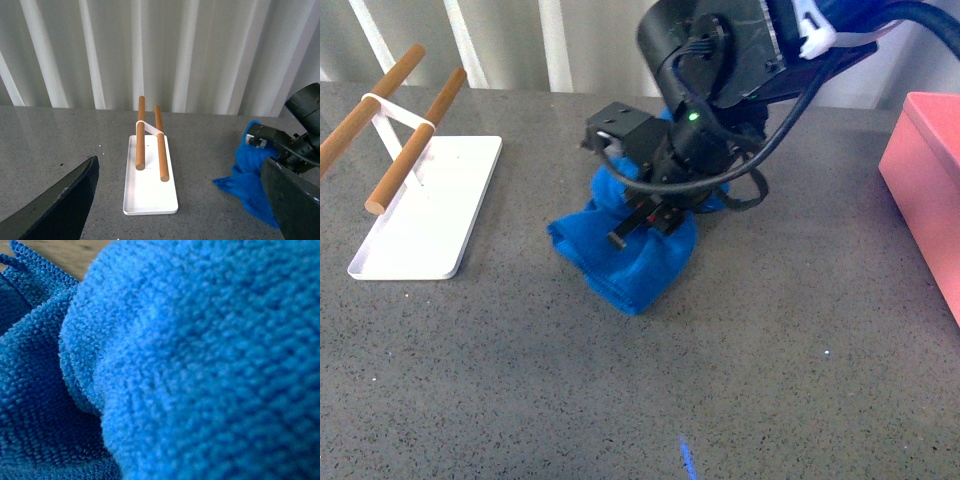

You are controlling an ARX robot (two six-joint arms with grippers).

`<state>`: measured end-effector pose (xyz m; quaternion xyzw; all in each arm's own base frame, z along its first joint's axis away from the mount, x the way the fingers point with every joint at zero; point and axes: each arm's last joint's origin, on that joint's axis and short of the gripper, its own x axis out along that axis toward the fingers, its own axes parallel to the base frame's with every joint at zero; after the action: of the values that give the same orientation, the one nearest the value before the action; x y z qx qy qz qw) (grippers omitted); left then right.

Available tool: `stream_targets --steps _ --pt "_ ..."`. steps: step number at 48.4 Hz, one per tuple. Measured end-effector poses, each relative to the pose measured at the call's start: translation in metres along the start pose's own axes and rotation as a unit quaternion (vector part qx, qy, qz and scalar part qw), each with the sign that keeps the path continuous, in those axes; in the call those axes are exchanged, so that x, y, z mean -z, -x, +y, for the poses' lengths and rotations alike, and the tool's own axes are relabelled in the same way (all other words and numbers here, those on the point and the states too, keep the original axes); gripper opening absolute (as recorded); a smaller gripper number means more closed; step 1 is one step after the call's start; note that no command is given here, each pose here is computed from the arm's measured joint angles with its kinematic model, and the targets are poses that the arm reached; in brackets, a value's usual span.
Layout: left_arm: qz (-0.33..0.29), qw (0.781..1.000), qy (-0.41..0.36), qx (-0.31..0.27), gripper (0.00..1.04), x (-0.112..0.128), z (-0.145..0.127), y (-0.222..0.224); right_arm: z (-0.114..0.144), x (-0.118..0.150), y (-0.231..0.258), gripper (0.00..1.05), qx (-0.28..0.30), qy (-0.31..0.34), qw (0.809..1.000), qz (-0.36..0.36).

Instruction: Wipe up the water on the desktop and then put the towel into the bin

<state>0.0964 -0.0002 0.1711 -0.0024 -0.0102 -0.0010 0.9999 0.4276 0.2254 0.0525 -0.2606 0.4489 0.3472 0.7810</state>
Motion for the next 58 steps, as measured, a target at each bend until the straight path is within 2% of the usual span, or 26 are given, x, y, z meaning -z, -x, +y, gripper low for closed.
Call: stream_targets --steps 7,14,17,23,27,33,39,44,51,58 --pt "0.000 1.000 0.000 0.000 0.98 0.000 0.000 0.000 0.027 0.010 0.009 0.05 -0.013 0.004 1.000 0.013" --pt "0.000 1.000 0.000 0.000 0.98 0.000 0.000 0.000 0.024 0.034 0.032 0.05 0.029 -0.007 0.998 0.046" --pt "0.000 1.000 0.000 0.000 0.98 0.000 0.000 0.000 0.019 0.036 0.045 0.05 0.044 -0.012 0.998 0.050" --pt "0.000 1.000 0.000 0.000 0.98 0.000 0.000 0.000 0.005 0.022 0.084 0.05 0.079 -0.024 0.996 0.031" --pt "0.000 1.000 0.000 0.000 0.98 0.000 0.000 0.000 -0.009 -0.002 0.129 0.05 0.128 -0.045 0.991 0.000" --pt "0.000 1.000 0.000 0.000 0.98 0.000 0.000 0.000 -0.032 -0.036 0.204 0.05 0.208 -0.107 0.971 -0.051" --pt "0.000 1.000 0.000 0.000 0.98 0.000 0.000 0.000 -0.049 -0.044 0.252 0.05 0.262 -0.152 0.950 -0.071" --pt "0.000 1.000 0.000 0.000 0.98 0.000 0.000 0.000 -0.068 -0.034 0.282 0.05 0.300 -0.195 0.931 -0.068" --pt "0.000 1.000 0.000 0.000 0.98 0.000 0.000 0.000 -0.091 -0.007 0.295 0.05 0.330 -0.231 0.913 -0.061" --pt "0.000 1.000 0.000 0.000 0.98 0.000 0.000 0.000 -0.103 0.029 0.298 0.05 0.331 -0.249 0.909 -0.044"
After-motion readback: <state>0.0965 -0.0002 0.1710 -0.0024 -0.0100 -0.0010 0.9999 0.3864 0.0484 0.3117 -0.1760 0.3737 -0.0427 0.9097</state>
